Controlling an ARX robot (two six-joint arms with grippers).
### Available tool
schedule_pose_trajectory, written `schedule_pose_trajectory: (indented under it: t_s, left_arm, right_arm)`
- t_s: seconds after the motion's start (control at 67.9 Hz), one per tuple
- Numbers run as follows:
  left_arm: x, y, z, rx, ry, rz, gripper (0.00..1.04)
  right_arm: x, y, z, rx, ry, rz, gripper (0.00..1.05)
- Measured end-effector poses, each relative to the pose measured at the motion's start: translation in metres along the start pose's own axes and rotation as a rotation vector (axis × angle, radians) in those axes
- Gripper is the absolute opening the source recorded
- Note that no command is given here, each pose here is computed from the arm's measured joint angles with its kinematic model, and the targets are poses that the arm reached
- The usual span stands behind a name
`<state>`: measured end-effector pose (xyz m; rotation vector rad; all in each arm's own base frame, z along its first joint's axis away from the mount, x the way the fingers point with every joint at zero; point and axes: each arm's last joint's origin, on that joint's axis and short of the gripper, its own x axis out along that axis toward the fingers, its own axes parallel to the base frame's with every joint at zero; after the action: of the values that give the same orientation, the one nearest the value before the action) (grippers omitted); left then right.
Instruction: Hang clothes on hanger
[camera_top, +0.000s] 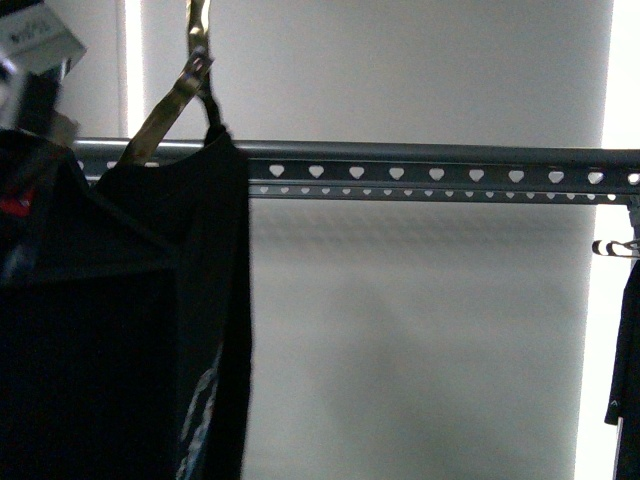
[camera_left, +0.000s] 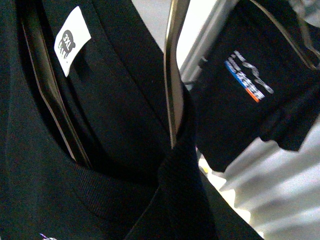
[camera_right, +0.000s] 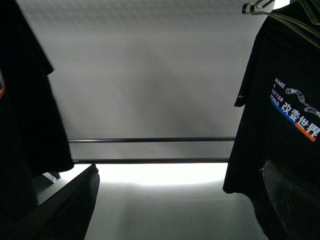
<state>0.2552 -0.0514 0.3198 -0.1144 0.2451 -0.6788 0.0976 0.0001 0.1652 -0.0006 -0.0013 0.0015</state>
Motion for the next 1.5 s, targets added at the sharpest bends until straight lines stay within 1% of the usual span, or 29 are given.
schedule_pose_trajectory:
  t_s: [0.029, 0.074, 0.103, 0.118, 0.147, 0.162, 0.206, 0.221, 0.265, 0.294, 0.309, 0.324, 0.412, 0.456, 0.56, 0.692, 0.78, 1.148, 1.178, 1.222, 1.281, 1.31, 1.325, 1.34, 1.369, 1.384, 1.413, 1.487, 1.502]
  left_arm:
    - [-0.001, 0.003, 0.005, 0.033, -0.008, -0.034, 0.04]
    - [-0.001, 0.007, 0.011, 0.104, -0.003, -0.121, 0.04]
    - [-0.002, 0.010, 0.014, 0.141, -0.002, -0.143, 0.04]
    - [-0.002, 0.012, 0.017, 0.179, 0.001, -0.185, 0.04]
    - [-0.002, 0.014, 0.019, 0.218, 0.004, -0.216, 0.04]
    - [-0.002, 0.017, 0.022, 0.277, 0.004, -0.244, 0.04]
    - [-0.002, 0.021, 0.023, 0.326, 0.015, -0.279, 0.04]
    - [-0.001, 0.024, 0.025, 0.366, 0.029, -0.287, 0.04]
    - [0.002, 0.030, 0.027, 0.463, 0.065, -0.289, 0.04]
    - [0.004, 0.033, 0.028, 0.483, 0.089, -0.286, 0.04]
    - [0.006, 0.037, 0.028, 0.535, 0.112, -0.276, 0.04]
    - [0.007, 0.038, 0.028, 0.536, 0.127, -0.271, 0.04]
    - [0.020, 0.050, 0.027, 0.666, 0.209, -0.252, 0.04]
    - [0.029, 0.055, 0.027, 0.721, 0.223, -0.244, 0.04]
    - [0.046, 0.057, 0.031, 0.834, 0.189, -0.245, 0.04]
    - [0.059, 0.050, 0.044, 0.998, 0.105, -0.223, 0.04]
    - [0.061, 0.045, 0.050, 1.036, 0.082, -0.226, 0.04]
    - [0.061, 0.046, 0.050, 1.038, 0.083, -0.225, 0.04]
    - [0.061, 0.046, 0.050, 1.038, 0.083, -0.225, 0.04]
    - [0.061, 0.046, 0.050, 1.038, 0.082, -0.225, 0.04]
    - [0.061, 0.046, 0.049, 1.038, 0.083, -0.225, 0.04]
    - [0.061, 0.045, 0.049, 1.038, 0.082, -0.228, 0.04]
    - [0.062, 0.045, 0.049, 1.038, 0.081, -0.229, 0.04]
    - [0.062, 0.045, 0.049, 1.038, 0.081, -0.230, 0.04]
    - [0.062, 0.044, 0.049, 1.039, 0.079, -0.233, 0.04]
    - [0.062, 0.044, 0.049, 1.039, 0.079, -0.234, 0.04]
    - [0.062, 0.044, 0.049, 1.039, 0.079, -0.234, 0.04]
    - [0.062, 0.045, 0.049, 1.038, 0.080, -0.232, 0.04]
    - [0.061, 0.046, 0.049, 1.039, 0.081, -0.229, 0.04]
  right_arm:
    - [0.000, 0.000, 0.000, 0.000, 0.000, 0.000, 0.97]
    - [0.000, 0.000, 0.000, 0.000, 0.000, 0.000, 0.97]
    - [0.000, 0.000, 0.000, 0.000, 0.000, 0.000, 0.97]
    - [0.000, 0.000, 0.000, 0.000, 0.000, 0.000, 0.97]
    - [0.000, 0.000, 0.000, 0.000, 0.000, 0.000, 0.97]
    - [0.000, 0.000, 0.000, 0.000, 0.000, 0.000, 0.97]
    - [0.000, 0.000, 0.000, 0.000, 0.000, 0.000, 0.97]
    - [0.000, 0.000, 0.000, 0.000, 0.000, 0.000, 0.97]
    - [0.000, 0.000, 0.000, 0.000, 0.000, 0.000, 0.97]
    - [0.000, 0.000, 0.000, 0.000, 0.000, 0.000, 0.97]
    - [0.000, 0.000, 0.000, 0.000, 0.000, 0.000, 0.97]
    - [0.000, 0.000, 0.000, 0.000, 0.000, 0.000, 0.97]
    - [0.000, 0.000, 0.000, 0.000, 0.000, 0.000, 0.97]
    - [0.000, 0.000, 0.000, 0.000, 0.000, 0.000, 0.97]
    - [0.000, 0.000, 0.000, 0.000, 0.000, 0.000, 0.97]
    - [0.000, 0.000, 0.000, 0.000, 0.000, 0.000, 0.97]
    - [0.000, 0.000, 0.000, 0.000, 0.000, 0.000, 0.97]
    - [0.000, 0.000, 0.000, 0.000, 0.000, 0.000, 0.97]
    - [0.001, 0.000, 0.000, -0.003, -0.002, 0.019, 0.97]
    - [0.003, -0.002, 0.004, -0.032, -0.023, 0.154, 0.97]
    - [0.008, -0.011, 0.016, -0.085, -0.055, 0.280, 0.97]
    - [0.011, -0.016, 0.023, -0.115, -0.070, 0.314, 0.97]
    - [0.013, -0.019, 0.024, -0.114, -0.055, 0.306, 0.97]
    - [0.015, -0.025, 0.037, -0.163, -0.095, 0.354, 0.97]
    - [0.017, -0.031, 0.044, -0.189, -0.105, 0.355, 0.97]
    - [0.022, -0.038, 0.056, -0.240, -0.128, 0.392, 0.97]
    - [0.029, -0.048, 0.071, -0.290, -0.140, 0.426, 0.97]
    - [0.050, -0.067, 0.100, -0.357, -0.123, 0.522, 0.97]
    - [0.054, -0.069, 0.103, -0.353, -0.116, 0.534, 0.97]
